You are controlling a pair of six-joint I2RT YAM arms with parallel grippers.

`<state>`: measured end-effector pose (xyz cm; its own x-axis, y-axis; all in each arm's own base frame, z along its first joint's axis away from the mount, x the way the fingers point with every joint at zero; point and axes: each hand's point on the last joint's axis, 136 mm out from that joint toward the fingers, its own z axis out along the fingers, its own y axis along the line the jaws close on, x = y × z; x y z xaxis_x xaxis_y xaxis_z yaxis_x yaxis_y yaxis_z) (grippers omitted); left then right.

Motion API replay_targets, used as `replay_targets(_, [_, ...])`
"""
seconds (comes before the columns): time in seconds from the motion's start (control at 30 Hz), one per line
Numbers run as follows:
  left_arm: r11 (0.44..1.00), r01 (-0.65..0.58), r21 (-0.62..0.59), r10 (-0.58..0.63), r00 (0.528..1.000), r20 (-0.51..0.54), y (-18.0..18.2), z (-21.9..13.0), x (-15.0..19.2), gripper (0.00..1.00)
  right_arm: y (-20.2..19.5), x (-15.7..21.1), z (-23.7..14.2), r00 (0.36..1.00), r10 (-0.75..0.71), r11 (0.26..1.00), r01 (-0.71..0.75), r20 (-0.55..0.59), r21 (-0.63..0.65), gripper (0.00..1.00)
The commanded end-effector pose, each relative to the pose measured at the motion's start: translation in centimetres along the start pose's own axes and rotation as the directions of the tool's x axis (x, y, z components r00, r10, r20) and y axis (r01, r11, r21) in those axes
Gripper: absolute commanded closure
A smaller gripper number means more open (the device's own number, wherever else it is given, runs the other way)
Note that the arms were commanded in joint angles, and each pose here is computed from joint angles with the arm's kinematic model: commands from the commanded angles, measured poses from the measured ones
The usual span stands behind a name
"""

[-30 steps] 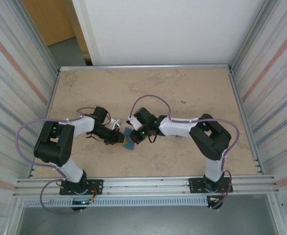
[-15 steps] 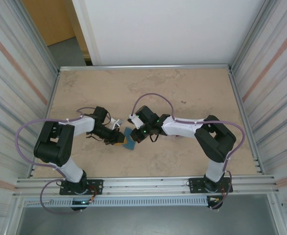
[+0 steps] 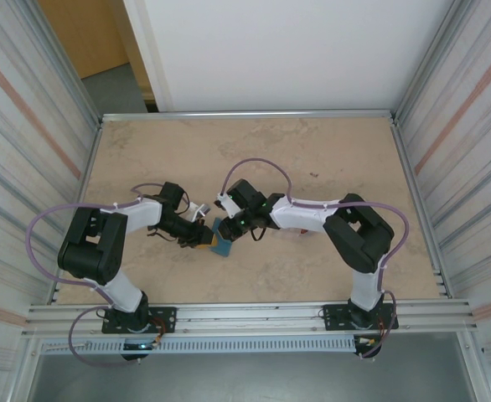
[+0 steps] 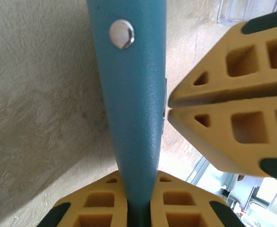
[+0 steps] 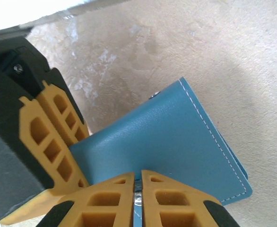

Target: Put the credit cards into the card holder

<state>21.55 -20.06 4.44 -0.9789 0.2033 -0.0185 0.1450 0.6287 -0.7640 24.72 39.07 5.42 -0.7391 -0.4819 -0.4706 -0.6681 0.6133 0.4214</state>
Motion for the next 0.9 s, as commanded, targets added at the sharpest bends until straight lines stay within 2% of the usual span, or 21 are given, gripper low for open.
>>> replay_targets(0.0, [1.000,-0.008,0.001,0.008,1.000,-0.013,-0.2,-0.1,0.1,1.00,-0.1,0.4,0.8,1.000,0.018,1.000,-0.018,-0.023,0.000,0.91])
replay_targets(0.37, [1.000,-0.008,0.003,0.008,1.000,-0.014,-0.2,-0.1,0.1,1.00,-0.8,2.9,1.4,0.996,0.022,0.999,-0.020,-0.084,0.033,0.93])
replay_targets(0.87, [1.000,-0.011,0.002,0.011,1.000,-0.012,-0.2,-0.1,0.0,1.00,-0.7,3.6,0.4,0.995,0.019,0.999,-0.015,-0.096,0.043,0.95])
